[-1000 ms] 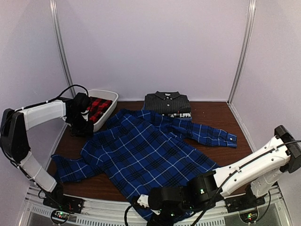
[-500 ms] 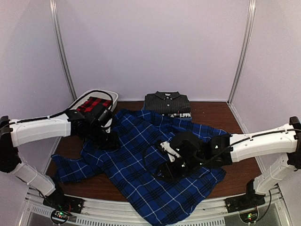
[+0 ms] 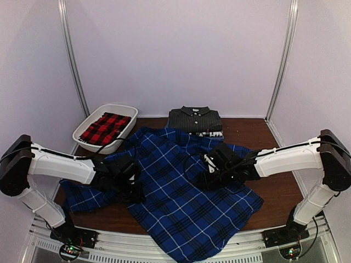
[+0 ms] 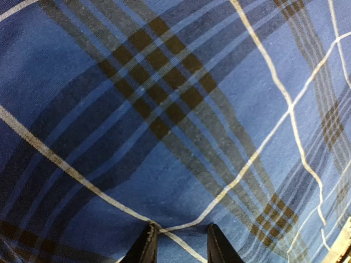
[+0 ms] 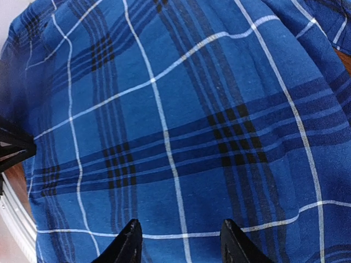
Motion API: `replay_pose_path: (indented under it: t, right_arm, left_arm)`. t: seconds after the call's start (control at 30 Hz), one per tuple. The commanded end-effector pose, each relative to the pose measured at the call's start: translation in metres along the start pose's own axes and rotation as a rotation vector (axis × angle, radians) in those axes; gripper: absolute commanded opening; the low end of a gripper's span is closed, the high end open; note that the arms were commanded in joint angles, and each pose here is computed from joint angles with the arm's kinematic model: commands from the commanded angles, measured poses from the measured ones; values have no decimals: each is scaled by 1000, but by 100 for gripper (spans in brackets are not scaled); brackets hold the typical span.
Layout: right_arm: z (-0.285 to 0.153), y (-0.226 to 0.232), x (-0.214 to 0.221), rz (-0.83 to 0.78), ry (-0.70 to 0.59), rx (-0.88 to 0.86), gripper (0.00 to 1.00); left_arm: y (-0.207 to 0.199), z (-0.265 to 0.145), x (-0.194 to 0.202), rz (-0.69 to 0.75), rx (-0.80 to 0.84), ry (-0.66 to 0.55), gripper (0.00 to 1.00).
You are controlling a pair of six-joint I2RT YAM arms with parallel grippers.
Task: Fold and stack the long sleeve shirts
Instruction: Smooth out the flattened shirt at the center of the board.
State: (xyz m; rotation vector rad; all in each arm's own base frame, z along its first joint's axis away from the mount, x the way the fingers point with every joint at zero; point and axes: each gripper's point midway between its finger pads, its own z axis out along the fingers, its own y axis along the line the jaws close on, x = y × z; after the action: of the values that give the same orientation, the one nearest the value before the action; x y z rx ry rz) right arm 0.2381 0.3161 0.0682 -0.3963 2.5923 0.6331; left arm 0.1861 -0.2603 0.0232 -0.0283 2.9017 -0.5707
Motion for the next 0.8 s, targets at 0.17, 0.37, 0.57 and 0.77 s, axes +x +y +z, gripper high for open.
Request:
replay_pose_path:
  t: [0.17,0.37,0.57,0.77]
  right_arm:
    - [23,-33,16,-24,29,123,50]
    - [24,-38,44,-30,78,127,50]
    - [18,-16,70,-32,121,50,50]
    - [-25,-3,24,-51,4,32,55]
  left_arm:
    - [55,5,29,-53,-157,48,29]
    - [86,-13,44,-106,-243,69,25]
    - [103,-28,47,-137,-313,55,20]
    - [111,-47,42,-148,-358,44,20]
